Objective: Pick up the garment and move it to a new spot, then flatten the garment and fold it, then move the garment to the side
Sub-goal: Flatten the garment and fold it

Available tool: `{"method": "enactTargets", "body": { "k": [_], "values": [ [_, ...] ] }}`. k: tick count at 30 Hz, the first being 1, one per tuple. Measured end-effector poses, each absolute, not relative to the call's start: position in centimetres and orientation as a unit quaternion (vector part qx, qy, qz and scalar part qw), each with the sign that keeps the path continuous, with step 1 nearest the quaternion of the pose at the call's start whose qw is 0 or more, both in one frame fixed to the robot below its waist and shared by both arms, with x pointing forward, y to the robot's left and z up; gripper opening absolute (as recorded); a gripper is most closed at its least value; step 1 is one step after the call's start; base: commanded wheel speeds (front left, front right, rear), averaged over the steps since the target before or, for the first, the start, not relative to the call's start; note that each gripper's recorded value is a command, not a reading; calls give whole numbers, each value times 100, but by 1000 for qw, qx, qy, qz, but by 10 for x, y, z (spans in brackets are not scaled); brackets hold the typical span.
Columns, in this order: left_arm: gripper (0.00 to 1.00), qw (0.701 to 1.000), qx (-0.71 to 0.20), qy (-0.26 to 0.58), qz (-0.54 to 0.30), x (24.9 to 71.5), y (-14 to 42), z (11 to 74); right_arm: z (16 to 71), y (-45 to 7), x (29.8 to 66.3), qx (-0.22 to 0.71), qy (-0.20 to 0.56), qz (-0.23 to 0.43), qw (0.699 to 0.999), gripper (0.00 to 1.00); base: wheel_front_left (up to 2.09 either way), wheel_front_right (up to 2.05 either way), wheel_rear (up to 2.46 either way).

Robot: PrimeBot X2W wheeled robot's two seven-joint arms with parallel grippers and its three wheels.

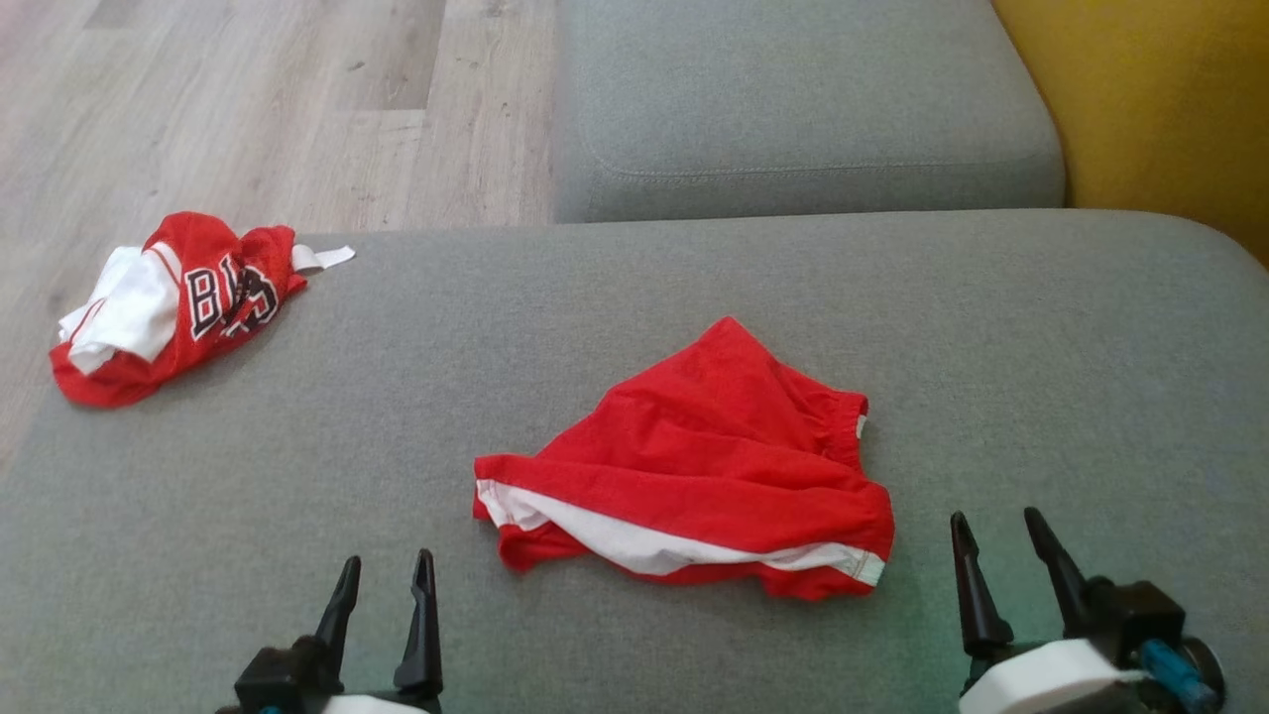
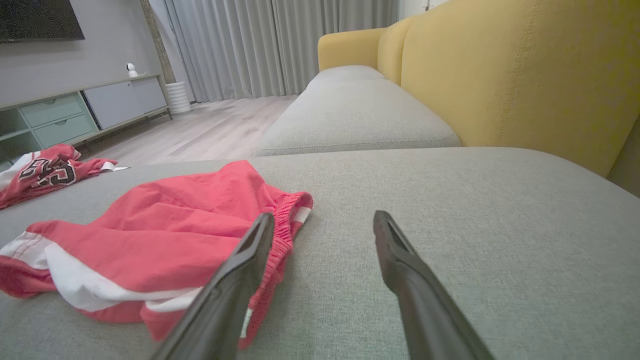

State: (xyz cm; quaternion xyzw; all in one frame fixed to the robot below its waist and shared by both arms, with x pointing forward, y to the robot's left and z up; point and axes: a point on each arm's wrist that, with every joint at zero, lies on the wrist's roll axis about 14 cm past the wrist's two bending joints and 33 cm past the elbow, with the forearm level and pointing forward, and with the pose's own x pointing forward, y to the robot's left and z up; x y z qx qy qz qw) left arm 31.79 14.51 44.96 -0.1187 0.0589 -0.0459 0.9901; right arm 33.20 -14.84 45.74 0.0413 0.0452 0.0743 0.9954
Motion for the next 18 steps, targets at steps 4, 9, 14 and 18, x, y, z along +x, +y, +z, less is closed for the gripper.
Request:
{"method": "enactTargets", "body": {
  "k": [4, 9, 14, 18],
  "values": [
    [100, 990, -120, 61, -43, 317, 147, 448, 446, -140, 331, 36, 65, 88, 993, 100, 0, 0, 0],
    [100, 990, -121, 70, -29, 312, 154, 442, 414, -104, 323, 38, 130, 142, 981, 100, 0, 0, 0],
    [100, 989, -123, 77, -14, 307, 162, 437, 390, -88, 320, 35, 175, 169, 969, 100, 0, 0, 0],
    [100, 989, -122, 80, -2, 303, 168, 434, 385, -77, 325, 41, 187, 183, 964, 100, 0, 0, 0]
  ]
}}
